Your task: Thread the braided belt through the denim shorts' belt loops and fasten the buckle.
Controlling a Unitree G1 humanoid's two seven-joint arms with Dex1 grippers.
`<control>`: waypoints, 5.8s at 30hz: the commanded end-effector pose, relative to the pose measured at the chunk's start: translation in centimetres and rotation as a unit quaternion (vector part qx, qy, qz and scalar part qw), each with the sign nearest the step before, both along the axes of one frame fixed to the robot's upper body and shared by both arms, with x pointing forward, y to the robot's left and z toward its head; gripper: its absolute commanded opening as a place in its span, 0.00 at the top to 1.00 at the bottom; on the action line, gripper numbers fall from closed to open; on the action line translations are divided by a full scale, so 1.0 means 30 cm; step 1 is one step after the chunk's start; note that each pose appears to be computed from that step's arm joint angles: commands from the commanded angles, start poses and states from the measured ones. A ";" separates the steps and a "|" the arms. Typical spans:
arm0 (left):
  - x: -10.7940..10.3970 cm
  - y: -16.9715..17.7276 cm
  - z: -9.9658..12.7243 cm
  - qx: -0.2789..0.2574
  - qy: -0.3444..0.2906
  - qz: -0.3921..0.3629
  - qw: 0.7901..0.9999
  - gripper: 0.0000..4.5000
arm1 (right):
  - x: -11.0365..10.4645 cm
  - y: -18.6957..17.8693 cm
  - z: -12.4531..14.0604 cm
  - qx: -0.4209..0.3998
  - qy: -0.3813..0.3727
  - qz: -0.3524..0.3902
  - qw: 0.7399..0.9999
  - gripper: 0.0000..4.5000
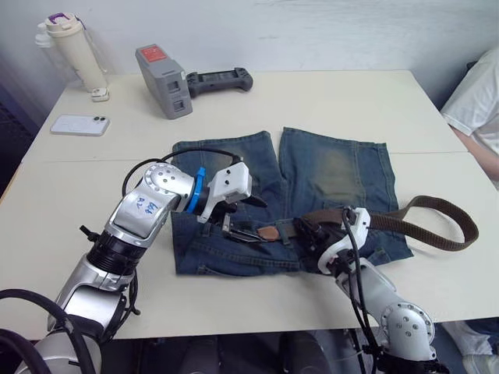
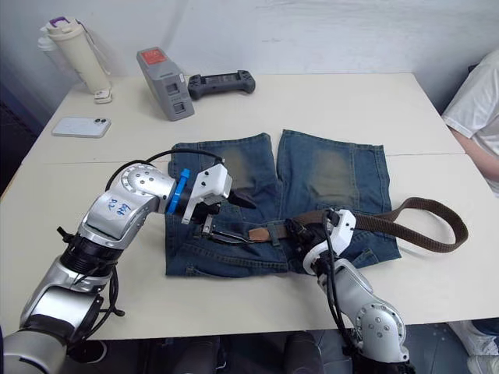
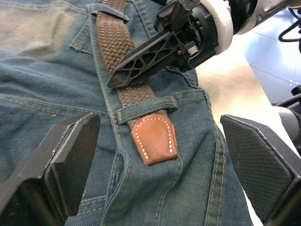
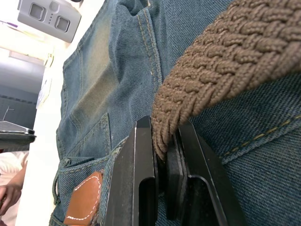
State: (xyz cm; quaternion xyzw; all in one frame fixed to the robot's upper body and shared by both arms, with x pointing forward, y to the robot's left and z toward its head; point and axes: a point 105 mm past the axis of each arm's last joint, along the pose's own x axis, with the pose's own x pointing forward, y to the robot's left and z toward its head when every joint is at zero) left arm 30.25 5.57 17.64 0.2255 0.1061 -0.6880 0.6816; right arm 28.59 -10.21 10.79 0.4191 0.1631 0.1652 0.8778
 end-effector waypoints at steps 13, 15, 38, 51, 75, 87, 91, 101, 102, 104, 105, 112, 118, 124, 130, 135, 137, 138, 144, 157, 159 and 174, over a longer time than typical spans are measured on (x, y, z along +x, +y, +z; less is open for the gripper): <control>0.000 -0.024 0.012 -0.006 -0.022 -0.022 0.999 0.00 | -0.152 -0.078 0.050 -0.078 0.024 0.058 0.995 0.02; 0.002 -0.028 0.011 -0.008 -0.022 -0.024 0.999 0.00 | -0.165 -0.101 0.054 -0.098 0.029 0.061 0.993 0.02; -0.043 -0.033 0.021 0.015 -0.040 -0.096 0.994 0.00 | -0.189 -0.385 0.036 -0.430 0.046 0.101 0.896 0.74; 0.001 -0.097 -0.021 0.013 -0.223 -0.126 0.967 0.00 | -0.178 -0.326 -0.093 -0.391 0.085 0.084 0.912 0.99; 0.066 -0.128 -0.105 0.016 -0.261 -0.099 0.960 0.92 | -0.145 -0.295 -0.077 -0.386 0.072 0.083 0.916 1.00; 0.040 -0.100 -0.101 -0.015 -0.194 -0.091 0.977 0.75 | -0.144 -0.299 -0.078 -0.395 0.071 0.084 0.912 1.00; 0.027 -0.099 -0.095 -0.019 -0.185 -0.100 0.977 0.39 | -0.144 -0.299 -0.078 -0.395 0.070 0.084 0.912 1.00; 0.032 -0.093 -0.085 -0.019 -0.216 -0.102 0.971 0.39 | -0.144 -0.297 -0.077 -0.393 0.069 0.086 0.913 1.00; 0.035 -0.091 -0.094 -0.015 -0.217 -0.101 0.971 0.39 | -0.143 -0.296 -0.078 -0.393 0.069 0.086 0.913 1.00; 0.041 -0.091 -0.103 -0.014 -0.218 -0.097 0.971 0.39 | -0.141 -0.296 -0.077 -0.394 0.069 0.086 0.913 1.00; 0.043 -0.094 -0.103 -0.017 -0.217 -0.094 0.971 0.45 | -0.140 -0.296 -0.077 -0.394 0.069 0.086 0.912 1.00; 0.049 -0.083 -0.095 -0.022 -0.212 -0.091 0.973 0.99 | -0.142 -0.305 -0.079 -0.396 0.072 0.083 0.912 1.00; 0.069 -0.067 -0.054 -0.007 -0.265 -0.088 0.960 0.99 | -0.151 -0.311 -0.089 -0.395 0.080 0.084 0.912 1.00; 0.105 0.053 -0.029 0.016 -0.278 -0.054 0.959 0.99 | -0.161 -0.351 -0.100 -0.401 0.096 0.078 0.908 1.00; 0.102 0.164 -0.056 0.045 -0.266 -0.031 0.962 0.99 | -0.157 -0.356 -0.096 -0.402 0.095 0.079 0.907 1.00; 0.116 0.241 -0.046 0.053 -0.259 0.005 0.964 0.99 | -0.155 -0.358 -0.098 -0.402 0.096 0.082 0.907 1.00; 0.119 0.253 -0.055 0.053 -0.252 0.014 0.966 0.99 | -0.149 -0.352 -0.099 -0.402 0.094 0.085 0.907 1.00; 0.119 0.257 -0.059 0.054 -0.250 0.016 0.967 0.99 | -0.147 -0.350 -0.099 -0.402 0.093 0.087 0.907 1.00; 0.086 0.220 -0.082 0.030 -0.227 0.000 0.973 0.99 | -0.139 -0.344 -0.083 -0.403 0.084 0.088 0.907 1.00; 0.056 0.282 0.011 -0.014 -0.125 0.013 0.992 0.02 | -0.157 -0.330 -0.034 -0.397 0.060 0.108 0.910 1.00; 0.055 0.319 0.045 -0.025 -0.106 0.033 0.993 0.02 | -0.168 -0.311 -0.005 -0.390 0.043 0.130 0.910 1.00; -0.020 0.254 0.085 -0.053 -0.001 0.024 0.998 0.00 | -0.238 -0.228 0.141 -0.543 -0.061 0.332 0.769 0.09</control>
